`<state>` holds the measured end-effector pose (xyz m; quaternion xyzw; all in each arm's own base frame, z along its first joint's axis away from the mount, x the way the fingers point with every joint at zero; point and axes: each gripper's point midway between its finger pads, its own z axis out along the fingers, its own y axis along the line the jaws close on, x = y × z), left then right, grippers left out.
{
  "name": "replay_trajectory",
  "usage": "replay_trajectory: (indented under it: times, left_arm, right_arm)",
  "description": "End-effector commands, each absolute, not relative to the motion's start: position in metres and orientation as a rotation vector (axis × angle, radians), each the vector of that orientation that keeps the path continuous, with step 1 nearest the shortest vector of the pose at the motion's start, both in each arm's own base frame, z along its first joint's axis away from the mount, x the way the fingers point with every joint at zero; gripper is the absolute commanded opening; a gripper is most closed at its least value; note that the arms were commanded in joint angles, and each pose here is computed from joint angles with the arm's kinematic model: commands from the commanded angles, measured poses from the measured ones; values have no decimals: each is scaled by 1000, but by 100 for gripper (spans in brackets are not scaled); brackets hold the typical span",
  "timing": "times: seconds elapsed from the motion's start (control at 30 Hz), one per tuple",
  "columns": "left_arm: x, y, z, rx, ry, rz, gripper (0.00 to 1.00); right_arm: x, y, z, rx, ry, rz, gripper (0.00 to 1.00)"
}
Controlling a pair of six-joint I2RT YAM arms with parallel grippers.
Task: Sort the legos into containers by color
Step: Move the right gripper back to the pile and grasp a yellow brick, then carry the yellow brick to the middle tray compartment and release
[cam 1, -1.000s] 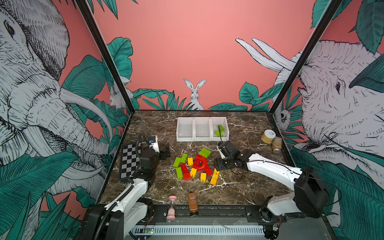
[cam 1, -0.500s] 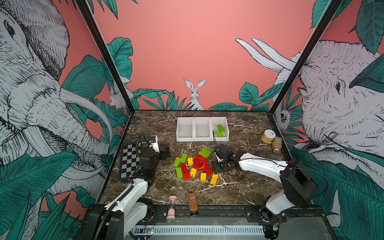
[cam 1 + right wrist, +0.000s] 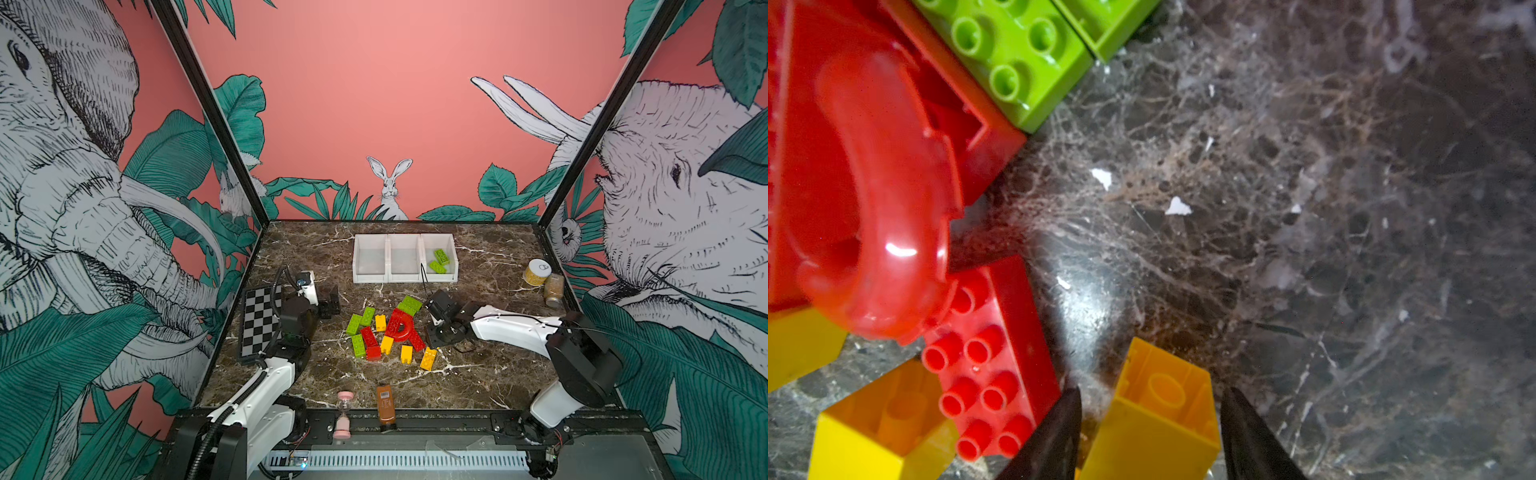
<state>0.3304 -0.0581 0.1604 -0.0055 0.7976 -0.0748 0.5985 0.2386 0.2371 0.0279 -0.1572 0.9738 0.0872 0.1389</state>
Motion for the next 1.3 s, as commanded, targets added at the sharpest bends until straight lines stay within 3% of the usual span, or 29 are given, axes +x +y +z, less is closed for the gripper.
replay_trajectory:
  times: [0.0,0.43,0.57,1.07,1.27]
  left_arm:
    - [330,-57,168,-11,1827,-164,98]
    - [329,-58,169,-10,1823,-167,98]
    - [329,-58,169,-9,1824,-170,98]
    - [331,-62,167,-6,1825,-194,98]
    - [331,-63,167,-2,1827,-200,98]
  right_arm:
    - [238,234,22,-477,2816,216,50]
    - [242,231,32,-502,2784,188,31]
    - [258,238,63,-514,2675,212,28]
    - [395,321,170,-489,2227,306,27]
    - [447,345,169,-448,2168,294,27]
